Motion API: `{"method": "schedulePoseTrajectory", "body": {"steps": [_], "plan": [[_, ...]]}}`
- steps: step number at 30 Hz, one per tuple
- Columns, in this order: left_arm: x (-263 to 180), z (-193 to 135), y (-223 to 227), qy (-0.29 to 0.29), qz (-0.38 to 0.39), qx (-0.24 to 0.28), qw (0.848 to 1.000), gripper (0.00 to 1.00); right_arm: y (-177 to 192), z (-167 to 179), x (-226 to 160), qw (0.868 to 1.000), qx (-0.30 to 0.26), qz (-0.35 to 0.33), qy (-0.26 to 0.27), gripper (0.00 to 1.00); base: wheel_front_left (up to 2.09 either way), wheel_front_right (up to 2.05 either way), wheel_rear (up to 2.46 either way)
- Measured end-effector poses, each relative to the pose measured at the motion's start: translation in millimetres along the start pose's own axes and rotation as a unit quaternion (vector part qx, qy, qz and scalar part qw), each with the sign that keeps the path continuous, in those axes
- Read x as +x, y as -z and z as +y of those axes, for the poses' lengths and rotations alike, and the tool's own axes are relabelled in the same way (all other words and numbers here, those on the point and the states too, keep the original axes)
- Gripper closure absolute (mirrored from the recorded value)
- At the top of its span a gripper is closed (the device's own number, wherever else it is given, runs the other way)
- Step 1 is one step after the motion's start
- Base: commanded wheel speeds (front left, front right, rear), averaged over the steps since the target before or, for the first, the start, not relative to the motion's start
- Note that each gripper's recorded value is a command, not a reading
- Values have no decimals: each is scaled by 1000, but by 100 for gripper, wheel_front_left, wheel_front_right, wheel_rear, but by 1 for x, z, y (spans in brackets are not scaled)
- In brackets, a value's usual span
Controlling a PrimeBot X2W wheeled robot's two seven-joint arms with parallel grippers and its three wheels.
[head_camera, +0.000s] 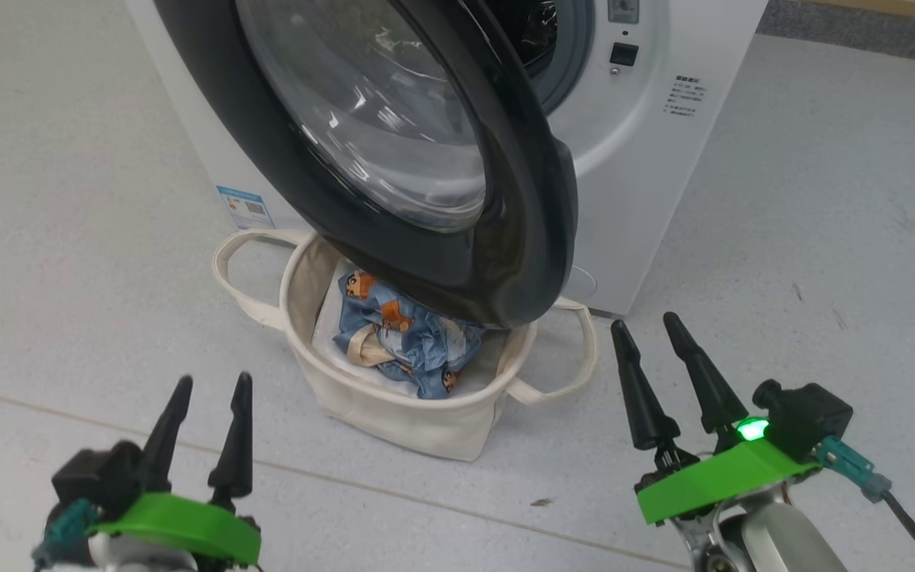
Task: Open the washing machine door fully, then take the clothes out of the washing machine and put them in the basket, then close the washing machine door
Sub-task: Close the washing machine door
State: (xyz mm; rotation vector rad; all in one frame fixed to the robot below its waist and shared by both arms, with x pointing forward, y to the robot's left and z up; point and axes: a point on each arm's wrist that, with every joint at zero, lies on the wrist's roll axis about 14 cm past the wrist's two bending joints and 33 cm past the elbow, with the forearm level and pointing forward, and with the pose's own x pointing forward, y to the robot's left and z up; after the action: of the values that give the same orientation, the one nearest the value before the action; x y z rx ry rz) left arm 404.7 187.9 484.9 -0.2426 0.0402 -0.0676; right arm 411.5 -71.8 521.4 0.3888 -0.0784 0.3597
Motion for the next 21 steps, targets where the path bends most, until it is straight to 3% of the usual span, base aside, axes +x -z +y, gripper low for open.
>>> {"method": "schedulePoseTrajectory", "body": {"steps": [8,21], "plan": [[-3,9,7,-20,5,35,999,0,1,-2,-1,1000,1,1,3,0,0,0,0],[1,12,7,-26,0,40,999,0,3,-2,-2,1000,1,4,3,0,0,0,0]]}}
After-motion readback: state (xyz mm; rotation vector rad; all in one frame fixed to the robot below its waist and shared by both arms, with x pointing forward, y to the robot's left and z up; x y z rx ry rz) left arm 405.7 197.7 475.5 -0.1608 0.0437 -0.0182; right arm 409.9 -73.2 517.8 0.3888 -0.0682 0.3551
